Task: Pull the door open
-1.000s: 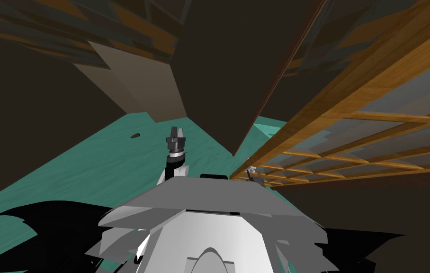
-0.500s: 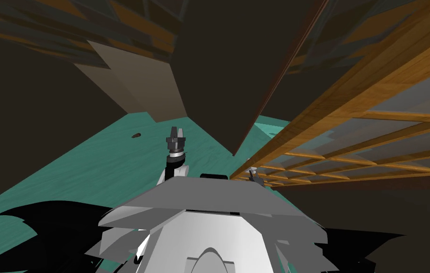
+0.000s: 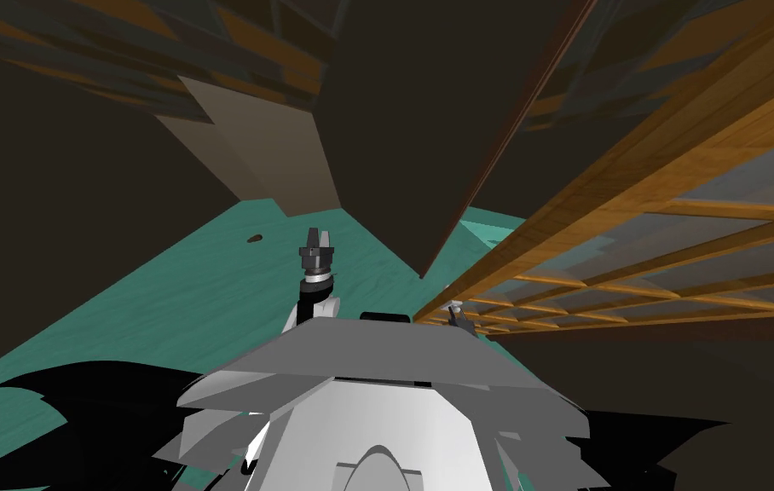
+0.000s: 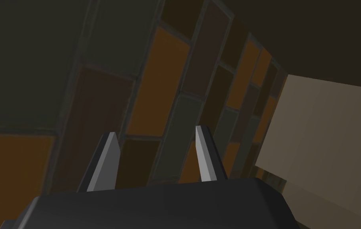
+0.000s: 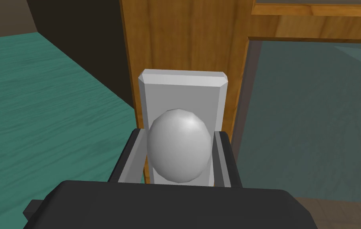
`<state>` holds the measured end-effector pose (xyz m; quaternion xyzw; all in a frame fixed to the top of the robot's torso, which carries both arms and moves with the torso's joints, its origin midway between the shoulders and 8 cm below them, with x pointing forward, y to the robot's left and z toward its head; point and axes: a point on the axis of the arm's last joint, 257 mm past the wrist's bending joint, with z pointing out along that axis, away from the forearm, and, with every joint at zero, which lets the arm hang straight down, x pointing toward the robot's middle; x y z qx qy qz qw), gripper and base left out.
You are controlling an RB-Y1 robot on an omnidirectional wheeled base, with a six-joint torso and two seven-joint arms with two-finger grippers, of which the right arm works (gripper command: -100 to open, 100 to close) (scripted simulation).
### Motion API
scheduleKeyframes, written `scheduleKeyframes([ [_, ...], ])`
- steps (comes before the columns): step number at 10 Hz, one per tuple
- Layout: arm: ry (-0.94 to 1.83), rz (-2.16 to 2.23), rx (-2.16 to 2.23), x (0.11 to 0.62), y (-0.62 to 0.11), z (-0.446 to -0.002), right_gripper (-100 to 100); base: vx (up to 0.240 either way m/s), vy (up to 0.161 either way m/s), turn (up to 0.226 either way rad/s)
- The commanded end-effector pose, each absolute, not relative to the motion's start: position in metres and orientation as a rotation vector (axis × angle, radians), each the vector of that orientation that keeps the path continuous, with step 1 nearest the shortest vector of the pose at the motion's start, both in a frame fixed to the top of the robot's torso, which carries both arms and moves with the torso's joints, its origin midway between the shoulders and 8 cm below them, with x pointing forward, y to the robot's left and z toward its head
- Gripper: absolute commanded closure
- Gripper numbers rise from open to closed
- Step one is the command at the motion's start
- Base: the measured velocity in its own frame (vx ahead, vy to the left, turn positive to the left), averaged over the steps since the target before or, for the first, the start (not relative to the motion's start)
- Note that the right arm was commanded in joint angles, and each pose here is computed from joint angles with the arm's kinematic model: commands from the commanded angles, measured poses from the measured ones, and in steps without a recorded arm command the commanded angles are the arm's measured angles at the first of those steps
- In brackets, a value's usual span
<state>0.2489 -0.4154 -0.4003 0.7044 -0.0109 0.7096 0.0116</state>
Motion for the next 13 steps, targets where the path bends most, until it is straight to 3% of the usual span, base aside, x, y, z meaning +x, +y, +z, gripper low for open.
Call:
scheduleKeyframes([
  [1, -0.02, 2.216, 2.208, 0.2446, -0.4141, -0.4013, 100, -0.188, -0.053, 0.099],
  [13, 0.056, 2.242, 2.252, 0.2377, -0.4092, -0.4019, 100, -0.181, -0.043, 0.116],
])
